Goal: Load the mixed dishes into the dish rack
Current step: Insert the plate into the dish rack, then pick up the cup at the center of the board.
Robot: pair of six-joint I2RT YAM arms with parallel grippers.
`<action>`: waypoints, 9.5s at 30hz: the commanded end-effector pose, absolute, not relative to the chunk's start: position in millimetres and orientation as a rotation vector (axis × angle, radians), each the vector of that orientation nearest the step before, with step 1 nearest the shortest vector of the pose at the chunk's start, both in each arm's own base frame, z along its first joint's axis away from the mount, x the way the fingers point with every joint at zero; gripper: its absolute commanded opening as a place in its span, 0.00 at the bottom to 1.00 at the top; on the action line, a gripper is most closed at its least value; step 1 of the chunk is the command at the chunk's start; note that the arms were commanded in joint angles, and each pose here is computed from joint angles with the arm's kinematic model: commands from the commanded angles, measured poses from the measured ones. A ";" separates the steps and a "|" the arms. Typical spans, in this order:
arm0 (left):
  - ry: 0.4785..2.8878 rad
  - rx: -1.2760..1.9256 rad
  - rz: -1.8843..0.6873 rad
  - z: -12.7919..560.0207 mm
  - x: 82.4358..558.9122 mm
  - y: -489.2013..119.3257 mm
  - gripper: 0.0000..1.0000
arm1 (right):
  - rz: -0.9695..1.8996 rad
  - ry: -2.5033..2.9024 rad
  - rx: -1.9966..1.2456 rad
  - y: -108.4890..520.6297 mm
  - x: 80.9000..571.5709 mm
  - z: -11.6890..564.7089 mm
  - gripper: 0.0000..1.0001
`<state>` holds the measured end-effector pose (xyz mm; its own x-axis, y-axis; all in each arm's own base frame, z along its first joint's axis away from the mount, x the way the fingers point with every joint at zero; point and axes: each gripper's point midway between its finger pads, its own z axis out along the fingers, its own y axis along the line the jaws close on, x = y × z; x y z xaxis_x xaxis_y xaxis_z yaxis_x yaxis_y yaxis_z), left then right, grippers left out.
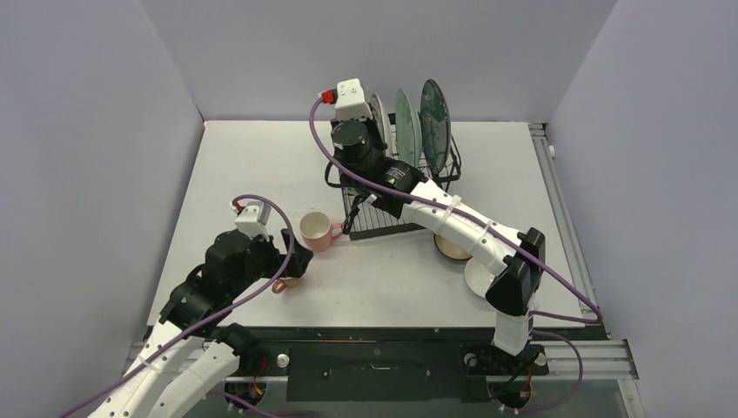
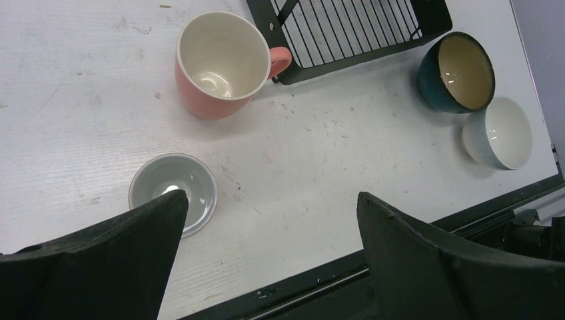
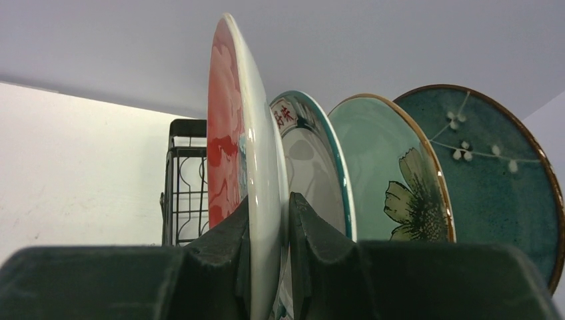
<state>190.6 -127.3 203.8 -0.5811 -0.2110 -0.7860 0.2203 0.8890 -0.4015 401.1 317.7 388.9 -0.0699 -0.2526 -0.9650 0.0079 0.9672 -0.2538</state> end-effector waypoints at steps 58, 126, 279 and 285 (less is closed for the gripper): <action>2.079 0.005 -0.584 209.9 202.0 -128.7 0.96 | -0.004 1.573 0.013 275.4 318.5 442.0 0.42; 2.578 -0.221 -0.249 74.1 212.7 -130.1 0.30 | 0.354 1.980 -0.169 205.3 196.4 197.7 0.33; 1.922 0.054 -2.423 356.7 85.3 -222.6 0.00 | 0.313 0.568 -1.443 346.3 74.1 327.2 0.55; 1.923 0.055 -2.421 357.0 85.1 -222.6 0.00 | 0.324 0.565 -1.435 351.3 73.1 329.4 0.61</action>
